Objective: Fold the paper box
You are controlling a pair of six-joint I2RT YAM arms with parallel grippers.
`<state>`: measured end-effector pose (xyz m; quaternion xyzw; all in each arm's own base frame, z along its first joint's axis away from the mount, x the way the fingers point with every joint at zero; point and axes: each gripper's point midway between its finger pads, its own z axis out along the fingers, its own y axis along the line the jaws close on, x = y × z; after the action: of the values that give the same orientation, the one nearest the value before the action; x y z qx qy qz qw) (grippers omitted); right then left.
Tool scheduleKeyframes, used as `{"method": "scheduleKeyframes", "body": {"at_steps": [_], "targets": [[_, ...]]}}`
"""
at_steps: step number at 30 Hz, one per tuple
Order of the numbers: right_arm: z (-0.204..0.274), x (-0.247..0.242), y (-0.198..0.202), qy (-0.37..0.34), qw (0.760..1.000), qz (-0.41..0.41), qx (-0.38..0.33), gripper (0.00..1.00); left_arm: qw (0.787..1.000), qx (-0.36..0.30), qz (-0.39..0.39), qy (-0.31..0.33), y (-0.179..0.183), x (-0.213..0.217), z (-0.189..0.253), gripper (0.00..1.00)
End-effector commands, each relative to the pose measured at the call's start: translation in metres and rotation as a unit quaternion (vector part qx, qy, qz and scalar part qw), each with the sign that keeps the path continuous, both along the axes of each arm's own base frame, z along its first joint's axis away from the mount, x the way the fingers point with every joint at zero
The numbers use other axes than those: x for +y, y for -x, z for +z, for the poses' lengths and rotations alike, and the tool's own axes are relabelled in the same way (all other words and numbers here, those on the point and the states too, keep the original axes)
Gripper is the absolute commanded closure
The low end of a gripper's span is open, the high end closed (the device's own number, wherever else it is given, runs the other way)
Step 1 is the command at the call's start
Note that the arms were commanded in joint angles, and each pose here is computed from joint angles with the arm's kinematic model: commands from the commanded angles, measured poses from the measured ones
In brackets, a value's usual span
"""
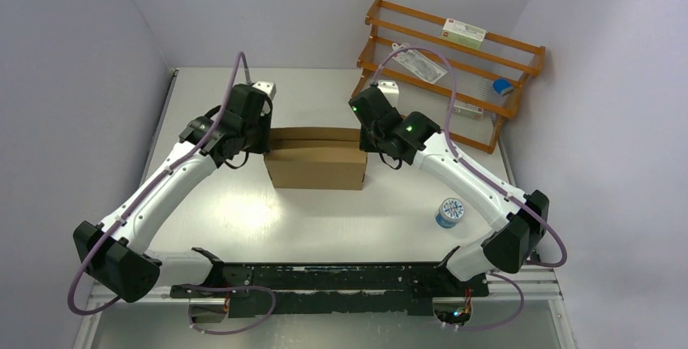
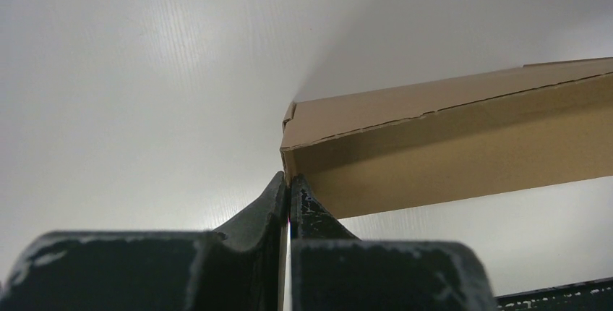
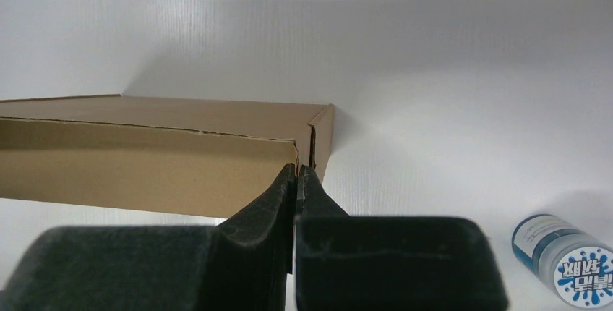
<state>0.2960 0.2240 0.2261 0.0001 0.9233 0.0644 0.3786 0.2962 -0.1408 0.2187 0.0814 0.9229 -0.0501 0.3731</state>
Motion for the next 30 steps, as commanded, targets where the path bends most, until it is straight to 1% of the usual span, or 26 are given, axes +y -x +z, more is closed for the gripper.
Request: {"method": "scheduleKeyframes", "body": {"at_steps": [1,10,18,23,30], "targets": [[-0.002,0.015,0.003,-0.021,1.000,0.000,0.008,1.00,1.000,0.012,-0.011,0.005,0.009,-0.015,-0.001,0.95],[-0.006,0.010,0.001,0.019,1.000,0.023,-0.007,1.00,1.000,-0.001,-0.003,-0.013,0.009,-0.016,0.002,0.95],[-0.015,0.012,0.001,0.031,0.999,0.030,-0.006,1.00,1.000,-0.005,-0.007,-0.018,0.011,-0.024,0.000,0.95],[-0.019,0.012,0.001,0.034,0.999,0.029,-0.007,1.00,1.000,-0.001,-0.013,0.008,0.014,-0.034,-0.001,0.95],[-0.023,0.014,0.002,0.037,0.999,0.030,-0.006,1.00,1.000,0.002,-0.014,0.023,0.014,-0.040,0.000,0.95]]}}
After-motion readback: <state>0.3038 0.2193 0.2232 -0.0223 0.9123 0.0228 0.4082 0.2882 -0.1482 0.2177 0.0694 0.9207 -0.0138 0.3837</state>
